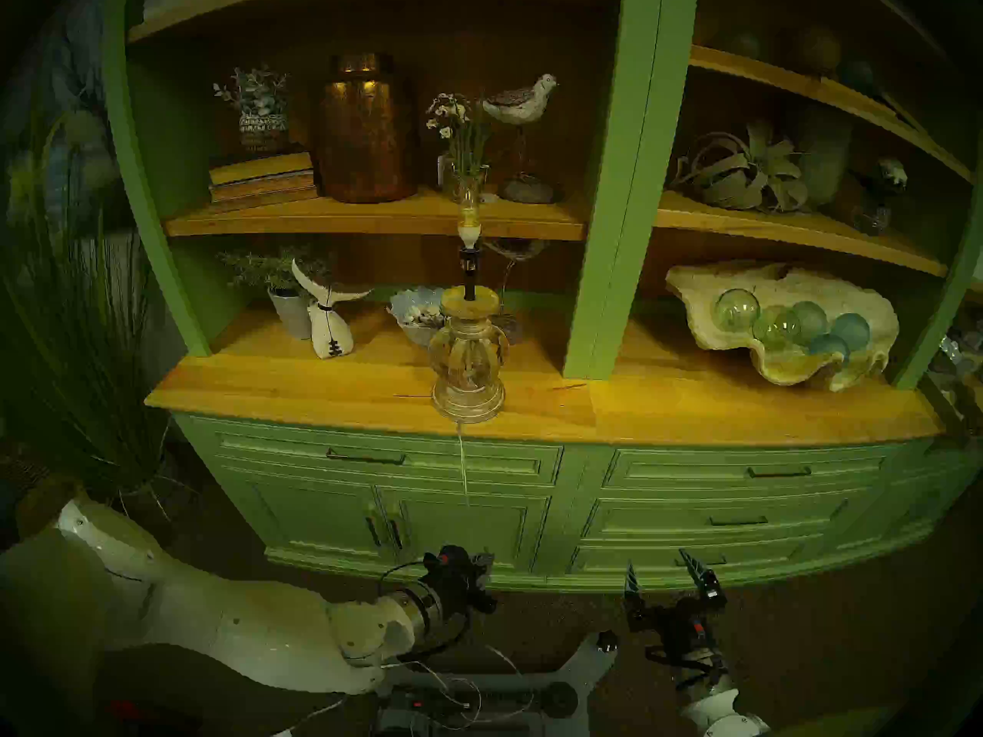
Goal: Grab cable and switch light on
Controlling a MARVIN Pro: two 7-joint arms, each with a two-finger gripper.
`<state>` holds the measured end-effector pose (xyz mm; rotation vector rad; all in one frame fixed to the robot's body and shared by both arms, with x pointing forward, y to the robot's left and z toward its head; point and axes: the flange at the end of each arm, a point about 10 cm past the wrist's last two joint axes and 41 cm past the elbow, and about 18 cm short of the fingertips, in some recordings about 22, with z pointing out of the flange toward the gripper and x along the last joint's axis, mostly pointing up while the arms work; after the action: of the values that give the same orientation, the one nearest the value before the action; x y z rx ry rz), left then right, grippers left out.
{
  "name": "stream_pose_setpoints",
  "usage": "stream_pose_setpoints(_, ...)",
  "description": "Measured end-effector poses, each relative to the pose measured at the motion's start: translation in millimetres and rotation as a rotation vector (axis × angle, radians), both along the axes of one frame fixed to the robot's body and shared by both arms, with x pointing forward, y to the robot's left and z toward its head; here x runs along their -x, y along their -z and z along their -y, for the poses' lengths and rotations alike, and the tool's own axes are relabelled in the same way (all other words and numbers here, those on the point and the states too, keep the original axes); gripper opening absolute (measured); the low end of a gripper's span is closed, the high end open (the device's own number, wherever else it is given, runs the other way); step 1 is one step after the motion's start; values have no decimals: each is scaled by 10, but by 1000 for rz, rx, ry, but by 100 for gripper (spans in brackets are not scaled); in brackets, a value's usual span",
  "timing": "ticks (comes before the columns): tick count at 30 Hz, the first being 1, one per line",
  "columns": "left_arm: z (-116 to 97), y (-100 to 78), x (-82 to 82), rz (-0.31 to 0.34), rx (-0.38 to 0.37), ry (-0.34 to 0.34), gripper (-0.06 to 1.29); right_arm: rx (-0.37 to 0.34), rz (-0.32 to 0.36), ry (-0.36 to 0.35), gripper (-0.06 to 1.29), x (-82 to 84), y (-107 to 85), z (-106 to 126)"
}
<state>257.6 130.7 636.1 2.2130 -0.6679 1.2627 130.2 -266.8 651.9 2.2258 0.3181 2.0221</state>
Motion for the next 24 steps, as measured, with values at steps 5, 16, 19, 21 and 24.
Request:
stream_pose_setpoints(5, -151, -24, -181, 50, 30, -11, -2, 0, 0, 0, 125, 0, 0, 0)
stream_pose_setpoints(16, -131, -73, -362, 125, 129, 89, -2, 0, 0, 0, 125, 1, 1, 1)
stream_pose_setpoints(19, -55, -66, -354, 124, 152, 133, -2, 0, 0, 0, 125, 1, 1, 1)
stream_pose_setpoints(21, -28, -60, -349, 121, 162, 154, -2, 0, 0, 0, 125, 0, 0, 0)
stream_pose_setpoints(24, -12, -44, -347, 117, 175, 181, -2, 0, 1, 0, 125, -1, -2, -1)
